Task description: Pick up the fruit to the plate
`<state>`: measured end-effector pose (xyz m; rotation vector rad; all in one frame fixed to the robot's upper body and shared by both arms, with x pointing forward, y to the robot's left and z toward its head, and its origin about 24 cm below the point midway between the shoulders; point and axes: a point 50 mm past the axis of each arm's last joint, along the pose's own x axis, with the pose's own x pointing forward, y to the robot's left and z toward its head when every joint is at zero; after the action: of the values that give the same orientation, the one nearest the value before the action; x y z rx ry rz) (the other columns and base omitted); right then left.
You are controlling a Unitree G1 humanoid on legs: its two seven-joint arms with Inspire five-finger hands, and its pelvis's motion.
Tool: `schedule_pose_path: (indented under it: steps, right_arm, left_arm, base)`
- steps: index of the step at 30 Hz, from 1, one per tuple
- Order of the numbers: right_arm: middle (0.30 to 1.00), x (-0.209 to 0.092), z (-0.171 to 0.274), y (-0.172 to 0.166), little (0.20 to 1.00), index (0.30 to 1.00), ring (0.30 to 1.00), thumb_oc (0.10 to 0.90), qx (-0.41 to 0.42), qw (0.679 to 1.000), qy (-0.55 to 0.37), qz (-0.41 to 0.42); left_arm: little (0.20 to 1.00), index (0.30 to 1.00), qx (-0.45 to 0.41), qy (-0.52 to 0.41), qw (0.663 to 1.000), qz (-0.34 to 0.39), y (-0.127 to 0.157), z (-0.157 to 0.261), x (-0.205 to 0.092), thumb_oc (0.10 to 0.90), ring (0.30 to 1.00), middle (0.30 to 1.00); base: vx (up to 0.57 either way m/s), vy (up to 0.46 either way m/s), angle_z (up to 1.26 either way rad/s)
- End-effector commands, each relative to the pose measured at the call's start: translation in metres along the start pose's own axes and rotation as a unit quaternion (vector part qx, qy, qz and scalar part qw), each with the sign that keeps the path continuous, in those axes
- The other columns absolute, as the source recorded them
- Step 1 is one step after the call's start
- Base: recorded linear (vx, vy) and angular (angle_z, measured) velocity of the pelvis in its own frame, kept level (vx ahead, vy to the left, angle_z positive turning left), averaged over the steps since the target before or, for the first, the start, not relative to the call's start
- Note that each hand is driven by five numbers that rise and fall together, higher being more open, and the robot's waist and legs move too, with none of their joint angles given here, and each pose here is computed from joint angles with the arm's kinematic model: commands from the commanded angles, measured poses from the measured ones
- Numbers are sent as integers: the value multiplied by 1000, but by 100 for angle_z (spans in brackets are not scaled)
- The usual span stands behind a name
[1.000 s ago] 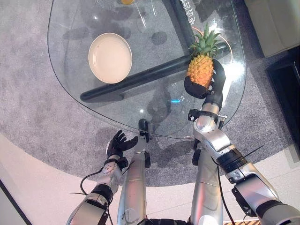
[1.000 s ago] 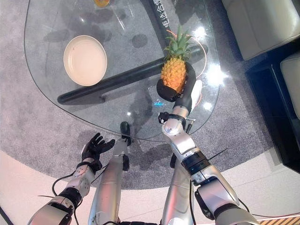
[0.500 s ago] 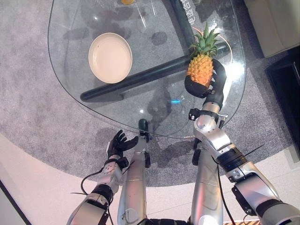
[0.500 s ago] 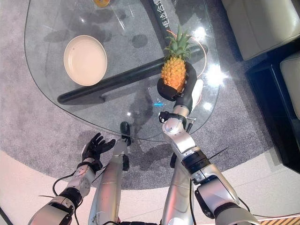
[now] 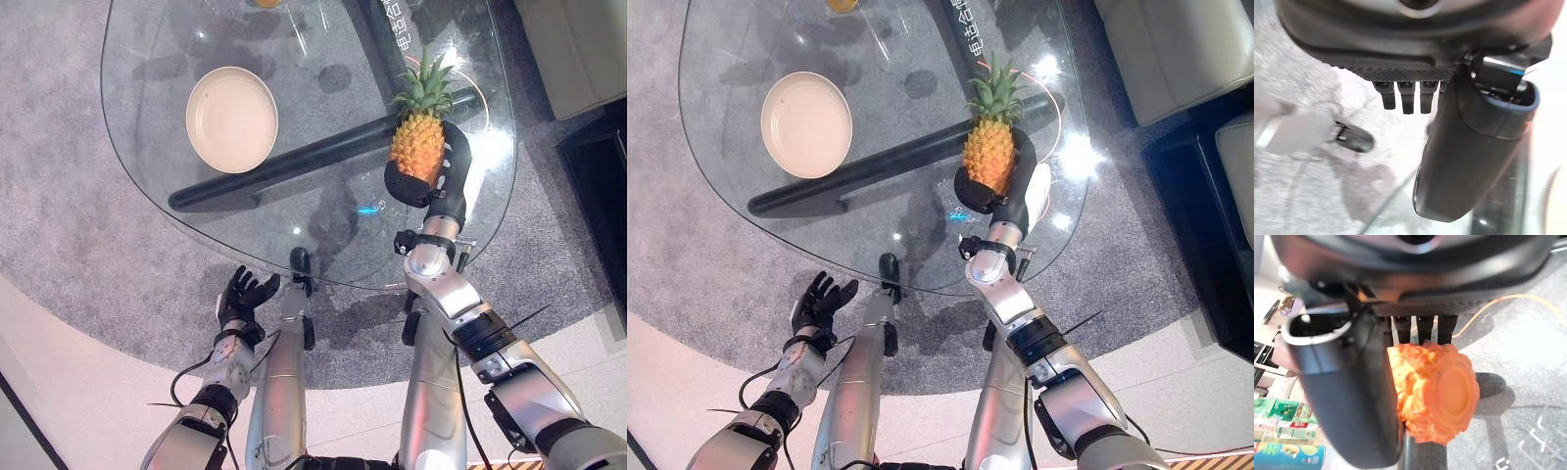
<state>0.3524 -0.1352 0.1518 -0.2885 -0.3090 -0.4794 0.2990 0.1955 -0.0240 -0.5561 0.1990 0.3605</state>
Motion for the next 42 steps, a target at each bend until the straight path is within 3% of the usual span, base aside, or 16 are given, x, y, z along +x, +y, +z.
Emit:
schedule_pose_path:
  steps: [1, 8, 10, 16, 24, 31, 42]
  right_arm:
    - [300, 3, 43, -6, 200, 300, 300, 100, 33, 992, -122, 2]
    - [300, 9, 56, -16, 200, 300, 300, 100, 10, 984, -176, 5]
    - [300, 10, 62, -21, 200, 300, 300, 100, 3, 979, -205, 2]
    - [300, 10, 68, -28, 200, 300, 300, 100, -18, 968, -251, -4]
    - [300, 9, 79, -35, 200, 300, 300, 100, -19, 953, -301, -26]
    - [300, 4, 95, -34, 200, 300, 300, 100, -11, 939, -342, -32]
    - [300, 0, 113, -37, 200, 300, 300, 100, 9, 922, -385, -46]
  left_arm:
    - [900, 900, -41, -67, 996, 41, 17, 23, 2, 800, 900, 900]
    - [900, 900, -97, -152, 983, 35, 4, 65, 9, 800, 900, 900]
    - [900, 900, -106, -212, 971, 38, -4, 97, 12, 800, 900, 900]
    - [900, 900, -130, -293, 946, 52, -15, 137, 9, 800, 900, 900]
    - [900, 900, -172, -365, 906, 125, -14, 168, 0, 800, 900, 900]
    - [900, 900, -158, -443, 871, 145, -29, 191, -13, 800, 900, 900]
    - [900, 900, -102, -539, 836, 21, -85, 217, -44, 800, 900, 900]
  base:
    - [0, 0, 0]
    - [0, 0, 0]
    - [-6, -31, 1]
    - [0, 0, 0]
    - [0, 0, 0]
    - [-3, -19, 0]
    - [2, -8, 1]
